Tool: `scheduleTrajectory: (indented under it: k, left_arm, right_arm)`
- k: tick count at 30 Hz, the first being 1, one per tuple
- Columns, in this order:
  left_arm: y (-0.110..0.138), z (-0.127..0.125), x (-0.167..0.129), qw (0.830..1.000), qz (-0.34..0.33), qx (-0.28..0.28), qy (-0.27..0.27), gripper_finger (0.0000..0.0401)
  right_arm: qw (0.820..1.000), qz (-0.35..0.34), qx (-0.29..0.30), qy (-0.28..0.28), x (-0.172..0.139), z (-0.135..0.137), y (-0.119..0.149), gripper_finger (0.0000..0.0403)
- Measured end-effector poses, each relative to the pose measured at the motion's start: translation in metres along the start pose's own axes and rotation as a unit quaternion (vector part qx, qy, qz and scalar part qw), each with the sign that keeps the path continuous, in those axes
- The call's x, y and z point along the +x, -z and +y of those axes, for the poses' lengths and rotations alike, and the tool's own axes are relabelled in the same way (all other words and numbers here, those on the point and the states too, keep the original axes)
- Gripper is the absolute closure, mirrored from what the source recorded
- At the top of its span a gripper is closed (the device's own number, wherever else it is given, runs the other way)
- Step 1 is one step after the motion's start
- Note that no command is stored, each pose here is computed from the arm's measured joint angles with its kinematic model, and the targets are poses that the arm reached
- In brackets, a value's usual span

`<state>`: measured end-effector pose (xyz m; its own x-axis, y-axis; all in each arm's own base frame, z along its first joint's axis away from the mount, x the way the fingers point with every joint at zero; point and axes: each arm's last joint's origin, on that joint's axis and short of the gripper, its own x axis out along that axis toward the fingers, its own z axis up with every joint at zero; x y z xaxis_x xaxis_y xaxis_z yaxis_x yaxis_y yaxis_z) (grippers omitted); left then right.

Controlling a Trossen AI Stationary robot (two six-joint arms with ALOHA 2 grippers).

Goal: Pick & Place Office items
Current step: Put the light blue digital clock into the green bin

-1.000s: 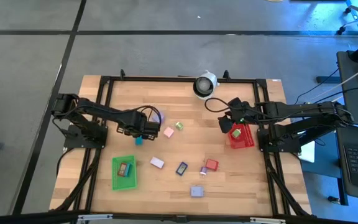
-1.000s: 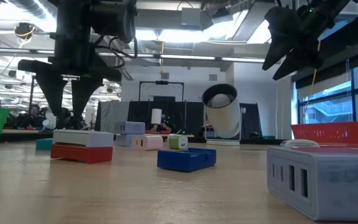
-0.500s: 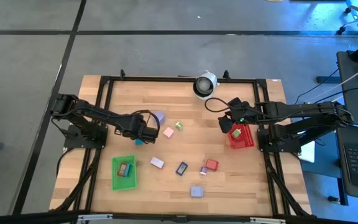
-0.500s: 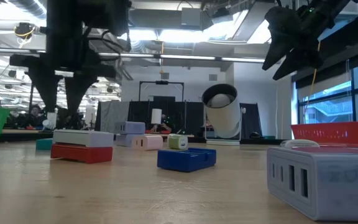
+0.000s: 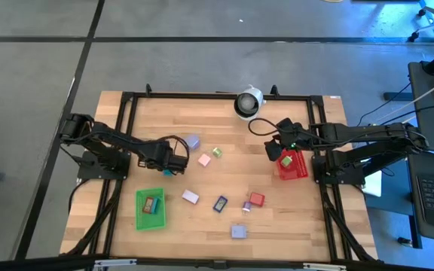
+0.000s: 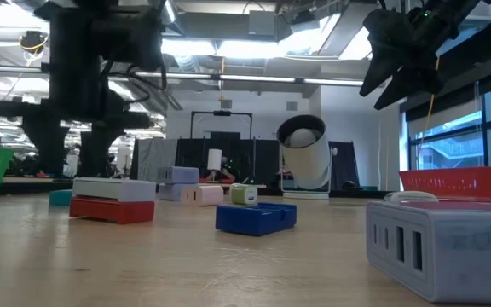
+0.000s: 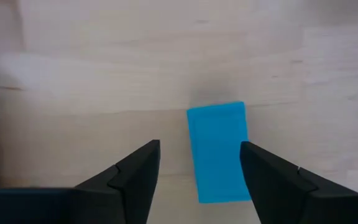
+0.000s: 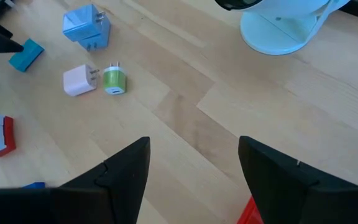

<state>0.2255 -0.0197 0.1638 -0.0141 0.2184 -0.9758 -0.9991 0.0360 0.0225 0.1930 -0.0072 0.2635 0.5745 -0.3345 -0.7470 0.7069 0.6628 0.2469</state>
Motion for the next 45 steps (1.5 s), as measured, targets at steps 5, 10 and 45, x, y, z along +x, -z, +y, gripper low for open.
scheduleTrajectory:
  k: [5, 10, 45]
  left_arm:
    - [0.001, 0.004, 0.003, 1.000, 0.003, -0.006, 0.025, 0.0149]
    - [0.004, 0.004, 0.014, 0.998, 0.015, -0.017, 0.052, 0.0139]
    - [0.002, -0.037, -0.022, 0.975, -0.098, 0.101, 0.175, 0.0238]
  right_arm:
    - [1.000, 0.000, 0.000, 0.000, 0.000, 0.000, 0.000, 0.0157]
    - [1.000, 0.000, 0.000, 0.000, 0.000, 0.000, 0.000, 0.0157]
    - [1.000, 0.000, 0.000, 0.000, 0.000, 0.000, 0.000, 0.0156]
